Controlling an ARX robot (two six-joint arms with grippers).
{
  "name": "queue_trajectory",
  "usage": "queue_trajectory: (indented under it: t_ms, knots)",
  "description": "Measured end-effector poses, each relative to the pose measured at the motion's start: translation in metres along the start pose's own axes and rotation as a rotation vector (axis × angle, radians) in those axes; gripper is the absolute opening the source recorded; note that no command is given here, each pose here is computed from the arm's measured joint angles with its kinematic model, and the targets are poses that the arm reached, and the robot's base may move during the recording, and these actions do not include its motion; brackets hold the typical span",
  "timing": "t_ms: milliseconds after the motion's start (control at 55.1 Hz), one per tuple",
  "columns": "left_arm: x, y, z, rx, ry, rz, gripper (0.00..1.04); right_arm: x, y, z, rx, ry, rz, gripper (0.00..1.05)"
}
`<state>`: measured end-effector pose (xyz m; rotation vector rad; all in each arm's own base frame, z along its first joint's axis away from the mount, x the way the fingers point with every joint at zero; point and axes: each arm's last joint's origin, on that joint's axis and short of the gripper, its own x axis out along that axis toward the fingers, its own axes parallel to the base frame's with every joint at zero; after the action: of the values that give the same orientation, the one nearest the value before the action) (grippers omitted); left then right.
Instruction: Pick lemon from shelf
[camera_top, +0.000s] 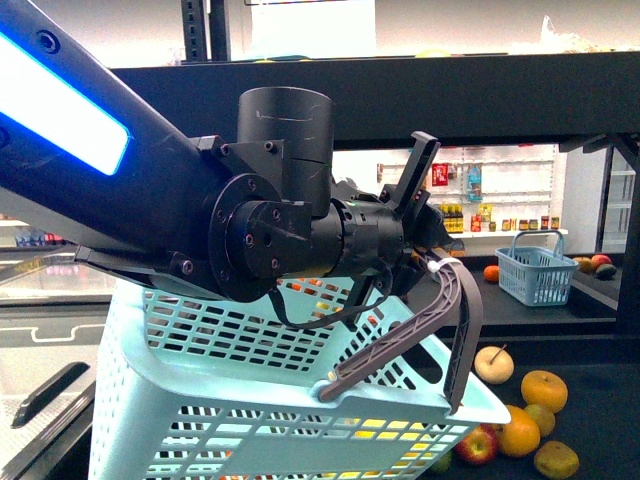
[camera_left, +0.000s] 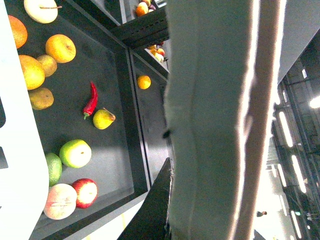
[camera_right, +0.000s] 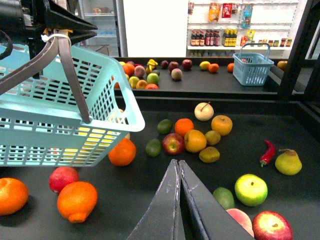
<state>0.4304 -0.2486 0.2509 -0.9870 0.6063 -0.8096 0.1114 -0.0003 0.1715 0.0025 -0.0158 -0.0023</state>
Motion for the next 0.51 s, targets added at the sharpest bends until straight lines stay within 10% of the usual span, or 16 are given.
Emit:
queue_trajectory:
  t_ms: [508]
  knots:
    - [0.000,0.000,0.000,0.001,0.003,-0.001,0.07,-0.014,0.000,-0.003,0.000,0.005,-0.001,0.02]
